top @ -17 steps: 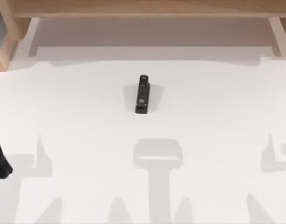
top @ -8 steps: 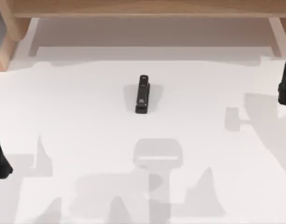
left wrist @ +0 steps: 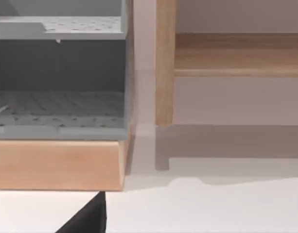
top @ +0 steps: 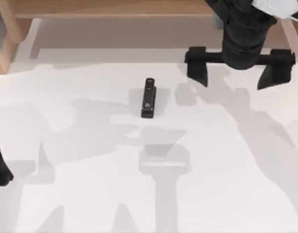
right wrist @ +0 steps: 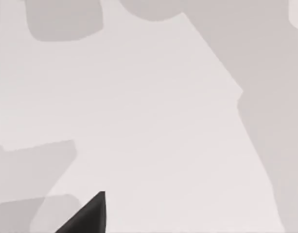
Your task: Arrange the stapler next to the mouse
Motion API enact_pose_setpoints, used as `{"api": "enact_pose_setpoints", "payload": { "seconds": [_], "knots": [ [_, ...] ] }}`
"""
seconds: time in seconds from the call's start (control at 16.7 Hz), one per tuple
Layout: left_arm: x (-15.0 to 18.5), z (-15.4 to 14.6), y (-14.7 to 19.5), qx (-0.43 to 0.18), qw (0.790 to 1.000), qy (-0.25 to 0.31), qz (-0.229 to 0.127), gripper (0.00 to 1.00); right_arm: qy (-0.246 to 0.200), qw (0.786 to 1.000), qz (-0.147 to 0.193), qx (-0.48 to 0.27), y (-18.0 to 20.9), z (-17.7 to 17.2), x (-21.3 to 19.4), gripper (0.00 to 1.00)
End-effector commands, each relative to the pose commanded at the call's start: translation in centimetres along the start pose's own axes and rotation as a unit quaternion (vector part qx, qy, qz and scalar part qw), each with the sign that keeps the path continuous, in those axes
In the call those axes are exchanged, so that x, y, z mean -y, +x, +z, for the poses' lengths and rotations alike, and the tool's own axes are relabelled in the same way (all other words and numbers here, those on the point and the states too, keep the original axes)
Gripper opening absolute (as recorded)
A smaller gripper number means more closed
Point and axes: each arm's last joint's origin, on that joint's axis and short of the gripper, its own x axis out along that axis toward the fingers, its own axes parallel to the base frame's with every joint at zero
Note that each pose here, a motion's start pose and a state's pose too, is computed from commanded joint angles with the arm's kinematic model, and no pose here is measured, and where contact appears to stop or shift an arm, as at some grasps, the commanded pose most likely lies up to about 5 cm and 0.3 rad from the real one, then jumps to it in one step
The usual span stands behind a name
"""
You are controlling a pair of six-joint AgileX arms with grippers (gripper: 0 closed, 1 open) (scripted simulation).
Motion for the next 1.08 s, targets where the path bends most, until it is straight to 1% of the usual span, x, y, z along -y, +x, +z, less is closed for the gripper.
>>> {"api": "enact_pose_setpoints", "payload": {
  "seconds": [0.12, 0.24, 0.36, 0.48, 0.66, 0.78, 1.08],
  "knots": [
    [0.0, 0.0, 0.0, 0.000, 1.000, 0.000, 0.000, 1.00, -0.009, 1.000, -0.018, -0.014, 2.7, 1.5, -4.0, 1.00],
    [0.0, 0.0, 0.0, 0.000, 1.000, 0.000, 0.000, 1.00, -0.014, 1.000, -0.022, -0.012, 5.0, 2.4, -7.5, 1.00],
    [0.0, 0.0, 0.0, 0.000, 1.000, 0.000, 0.000, 1.00, -0.017, 1.000, -0.014, 0.000, 6.6, 2.6, -10.2, 1.00],
    [0.0, 0.0, 0.0, 0.000, 1.000, 0.000, 0.000, 1.00, -0.016, 1.000, 0.001, 0.017, 7.5, 2.5, -12.3, 1.00],
    [0.0, 0.0, 0.0, 0.000, 1.000, 0.000, 0.000, 1.00, -0.015, 0.999, 0.025, 0.038, 7.9, 2.1, -14.4, 1.00],
    [0.0, 0.0, 0.0, 0.000, 1.000, 0.000, 0.000, 1.00, -0.014, 0.998, 0.034, 0.046, 8.0, 2.0, -15.0, 1.00],
    [0.0, 0.0, 0.0, 0.000, 1.000, 0.000, 0.000, 1.00, -0.014, 0.998, 0.036, 0.047, 8.0, 1.9, -15.1, 1.00]
  ]
}}
